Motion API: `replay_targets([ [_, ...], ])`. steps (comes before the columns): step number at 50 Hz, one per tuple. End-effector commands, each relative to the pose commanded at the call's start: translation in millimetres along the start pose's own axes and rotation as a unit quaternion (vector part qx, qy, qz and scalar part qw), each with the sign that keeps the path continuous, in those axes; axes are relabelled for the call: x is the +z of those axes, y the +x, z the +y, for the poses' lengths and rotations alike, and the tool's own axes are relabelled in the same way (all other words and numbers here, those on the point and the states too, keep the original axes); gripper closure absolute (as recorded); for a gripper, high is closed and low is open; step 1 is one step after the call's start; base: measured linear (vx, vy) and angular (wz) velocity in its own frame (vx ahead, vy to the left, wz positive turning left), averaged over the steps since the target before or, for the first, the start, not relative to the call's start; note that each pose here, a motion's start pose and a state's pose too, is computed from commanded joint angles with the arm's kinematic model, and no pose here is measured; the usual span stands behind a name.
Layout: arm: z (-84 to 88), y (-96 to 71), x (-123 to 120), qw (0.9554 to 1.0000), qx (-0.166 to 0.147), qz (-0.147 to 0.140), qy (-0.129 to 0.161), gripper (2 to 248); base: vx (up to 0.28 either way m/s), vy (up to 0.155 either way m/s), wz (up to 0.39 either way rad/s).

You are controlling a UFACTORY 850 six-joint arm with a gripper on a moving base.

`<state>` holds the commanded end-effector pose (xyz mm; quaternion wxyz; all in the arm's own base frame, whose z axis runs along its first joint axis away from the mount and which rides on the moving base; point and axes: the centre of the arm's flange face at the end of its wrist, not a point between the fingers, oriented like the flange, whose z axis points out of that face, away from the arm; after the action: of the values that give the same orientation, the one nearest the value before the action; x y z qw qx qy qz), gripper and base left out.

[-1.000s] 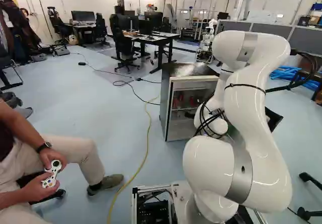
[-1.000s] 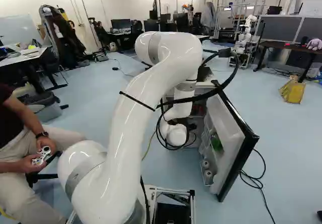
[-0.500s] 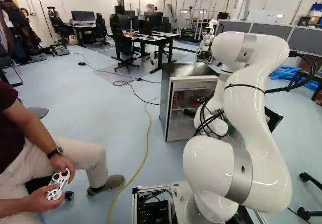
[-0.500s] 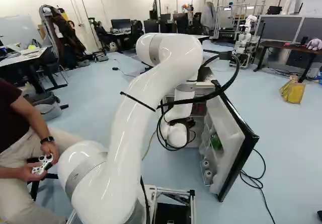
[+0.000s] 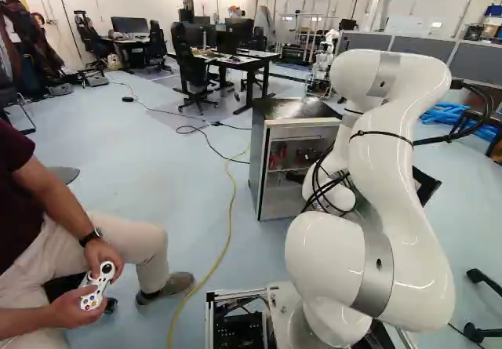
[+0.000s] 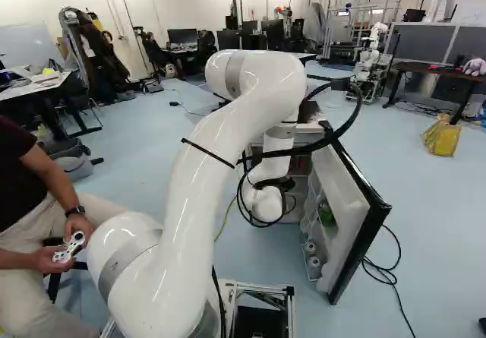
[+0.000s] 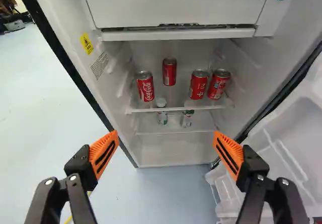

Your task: Grab a drink from the fridge

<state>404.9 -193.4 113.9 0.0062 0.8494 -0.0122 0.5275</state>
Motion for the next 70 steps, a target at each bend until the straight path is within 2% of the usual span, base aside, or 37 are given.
replay_targets([
  [40, 2.7, 0.0, 18, 0.9999, -0.005, -0.014, -0.006, 3, 0.0, 0.0, 0.0],
  [70, 3.9, 5.6, 42, 0.9999, -0.016, -0.002, -0.001, 3, 0.0, 0.0, 0.0],
])
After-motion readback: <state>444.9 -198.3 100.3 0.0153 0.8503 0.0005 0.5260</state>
